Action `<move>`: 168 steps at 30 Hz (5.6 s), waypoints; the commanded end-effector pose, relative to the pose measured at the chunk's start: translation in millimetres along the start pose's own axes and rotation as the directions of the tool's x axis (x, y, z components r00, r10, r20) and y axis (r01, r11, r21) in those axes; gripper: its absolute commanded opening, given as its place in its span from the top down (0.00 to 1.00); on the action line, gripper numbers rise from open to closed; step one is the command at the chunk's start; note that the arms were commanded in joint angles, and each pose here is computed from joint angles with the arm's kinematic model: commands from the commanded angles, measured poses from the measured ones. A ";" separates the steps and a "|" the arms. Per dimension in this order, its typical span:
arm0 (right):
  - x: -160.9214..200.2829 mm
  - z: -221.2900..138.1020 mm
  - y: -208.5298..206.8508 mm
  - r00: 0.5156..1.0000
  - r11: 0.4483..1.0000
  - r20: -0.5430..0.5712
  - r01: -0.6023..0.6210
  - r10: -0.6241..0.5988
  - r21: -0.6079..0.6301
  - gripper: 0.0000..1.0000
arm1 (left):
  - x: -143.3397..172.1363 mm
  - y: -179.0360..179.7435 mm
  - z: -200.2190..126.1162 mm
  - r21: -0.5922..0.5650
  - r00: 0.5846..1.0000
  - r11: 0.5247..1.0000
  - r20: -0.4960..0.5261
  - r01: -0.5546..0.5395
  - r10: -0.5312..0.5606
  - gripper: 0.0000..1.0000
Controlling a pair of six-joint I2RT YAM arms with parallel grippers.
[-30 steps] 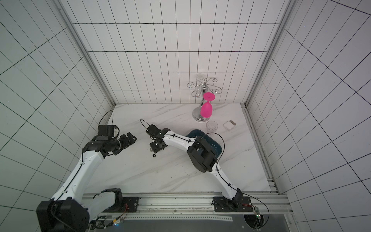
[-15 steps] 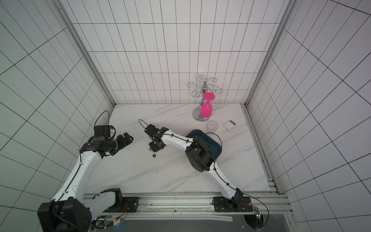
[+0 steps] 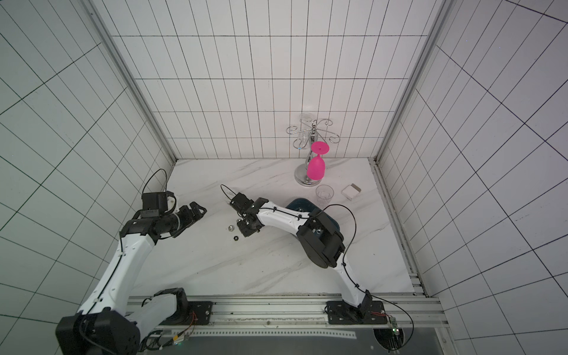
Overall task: Put the nuts on the desktop into the storage box
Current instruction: Pick up the nut from the center of the board, then place the nut in the storage box, then pick up the nut from the center of the board, then place the nut in the storage box, then pick up the nut from the center of the board.
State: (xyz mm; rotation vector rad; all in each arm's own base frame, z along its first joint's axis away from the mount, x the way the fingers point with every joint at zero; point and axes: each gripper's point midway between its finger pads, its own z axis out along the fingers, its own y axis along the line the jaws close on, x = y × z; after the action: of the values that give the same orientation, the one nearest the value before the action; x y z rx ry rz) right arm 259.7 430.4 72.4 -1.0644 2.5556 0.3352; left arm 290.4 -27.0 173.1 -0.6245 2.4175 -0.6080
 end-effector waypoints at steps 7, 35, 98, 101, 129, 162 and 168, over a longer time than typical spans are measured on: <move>-2.7 -96.5 -93.0 0.958 0.974 0.201 -0.220 0.204 0.062 0.83 | 31.2 -80.3 22.1 0.168 0.989 0.976 -0.027 -0.136 0.143 0.02; 128.1 -53.7 -217.7 0.850 0.830 -0.022 -0.507 0.526 0.233 0.80 | 64.4 -144.4 58.2 0.250 0.949 0.929 -0.089 -0.273 0.302 0.02; -27.5 70.4 -6.0 0.990 0.994 -0.093 0.110 -0.108 0.016 0.79 | -0.8 10.1 10.5 -0.076 0.999 0.996 -0.019 -0.042 0.041 0.02; -35.2 55.1 -5.5 0.994 0.996 -0.053 0.093 -0.093 0.015 0.81 | -1.8 7.4 10.5 -0.062 0.999 0.997 -0.021 -0.041 0.040 0.02; 151.9 -101.4 -241.5 0.807 0.718 0.082 -0.562 0.584 0.411 0.81 | 57.1 -128.7 65.7 0.215 0.969 0.955 -0.094 -0.203 0.228 0.02; 12.5 -72.1 -36.6 0.992 0.999 0.126 -0.025 0.030 -0.037 0.42 | -11.1 3.0 7.7 -0.104 0.997 0.994 0.080 0.018 -0.010 0.02; -10.1 -37.5 8.9 0.996 0.993 0.064 0.066 -0.060 -0.095 0.40 | -2.4 18.8 -1.5 -0.135 0.997 0.989 0.068 0.056 -0.047 0.02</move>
State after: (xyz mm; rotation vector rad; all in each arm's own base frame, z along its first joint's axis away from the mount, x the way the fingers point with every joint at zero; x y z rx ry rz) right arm 258.9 409.7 108.1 -1.0599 2.4870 0.4283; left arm 294.7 -11.6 167.1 -0.7686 2.3782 -0.4554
